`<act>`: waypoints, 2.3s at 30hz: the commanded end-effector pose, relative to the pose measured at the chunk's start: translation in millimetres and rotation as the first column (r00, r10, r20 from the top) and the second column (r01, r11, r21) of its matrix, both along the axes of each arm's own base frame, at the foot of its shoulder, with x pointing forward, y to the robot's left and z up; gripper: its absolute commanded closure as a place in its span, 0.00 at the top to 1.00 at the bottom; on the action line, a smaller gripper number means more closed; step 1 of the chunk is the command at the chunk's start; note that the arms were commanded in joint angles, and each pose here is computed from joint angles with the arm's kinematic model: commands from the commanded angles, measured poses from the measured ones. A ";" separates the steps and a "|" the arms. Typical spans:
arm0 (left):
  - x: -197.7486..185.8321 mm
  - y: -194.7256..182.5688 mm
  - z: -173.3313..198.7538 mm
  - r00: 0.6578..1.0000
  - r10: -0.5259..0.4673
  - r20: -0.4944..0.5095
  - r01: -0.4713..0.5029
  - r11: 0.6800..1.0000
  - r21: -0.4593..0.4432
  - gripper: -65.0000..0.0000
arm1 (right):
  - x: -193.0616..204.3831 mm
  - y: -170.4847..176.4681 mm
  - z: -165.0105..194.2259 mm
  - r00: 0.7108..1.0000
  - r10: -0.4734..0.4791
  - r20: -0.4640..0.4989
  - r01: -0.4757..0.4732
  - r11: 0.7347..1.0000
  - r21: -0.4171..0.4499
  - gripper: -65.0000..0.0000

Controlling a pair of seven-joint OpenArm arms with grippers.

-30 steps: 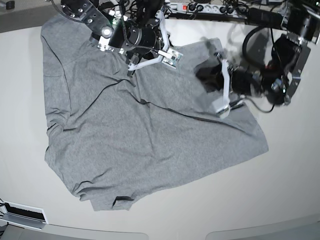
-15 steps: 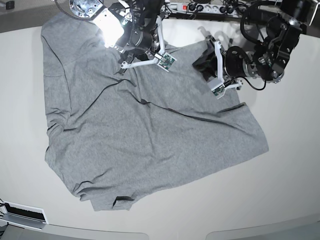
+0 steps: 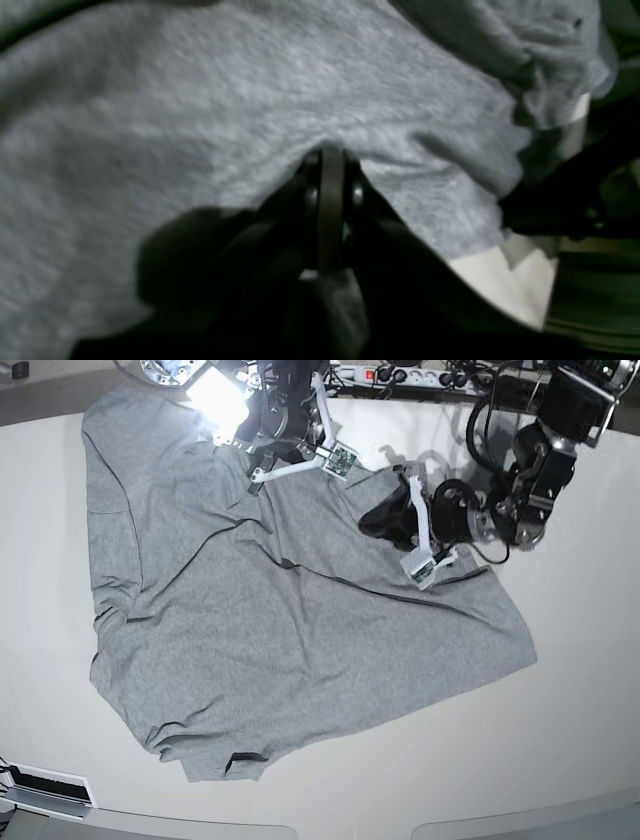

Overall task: Layout the t-shirt on the table in an organized manner, then fold the t-shirt properly
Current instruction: 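Release the shirt with both grippers and raise them, then lower the left gripper onto the shirt body beside the right gripper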

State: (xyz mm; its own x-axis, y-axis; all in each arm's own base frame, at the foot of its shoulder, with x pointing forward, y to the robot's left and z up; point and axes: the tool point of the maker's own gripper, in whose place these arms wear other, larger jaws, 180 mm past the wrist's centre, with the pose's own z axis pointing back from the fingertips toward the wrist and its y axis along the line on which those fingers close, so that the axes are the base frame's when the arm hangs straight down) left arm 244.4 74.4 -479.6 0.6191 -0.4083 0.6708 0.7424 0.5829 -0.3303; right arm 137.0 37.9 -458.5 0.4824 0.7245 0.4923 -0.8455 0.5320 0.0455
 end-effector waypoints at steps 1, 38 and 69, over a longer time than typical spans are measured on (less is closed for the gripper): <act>-0.5 23.7 -13.7 0.999 -0.032 -0.016 0.034 0.990 0.140 0.00 | 1.9 3.2 5.2 1.000 -0.002 0.012 0.002 1.000 0.024 0.00; -23.5 34.1 68.7 0.934 -0.181 -0.309 0.203 0.978 0.040 0.00 | 4.7 53.1 62.8 0.994 0.064 0.088 -0.084 0.968 0.238 0.00; -96.8 26.4 4.8 0.866 -0.498 -0.036 0.483 0.818 0.313 0.58 | 31.8 33.2 57.7 0.990 -0.019 0.140 0.000 0.991 0.132 0.00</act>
State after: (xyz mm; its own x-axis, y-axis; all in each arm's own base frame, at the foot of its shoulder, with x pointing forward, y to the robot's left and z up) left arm 153.2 85.2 -466.8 0.2685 -0.7896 0.5518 0.9632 0.2132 -0.1636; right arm 163.2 65.7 -409.9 0.4173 0.6703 0.6136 -0.8474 0.5309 -0.0037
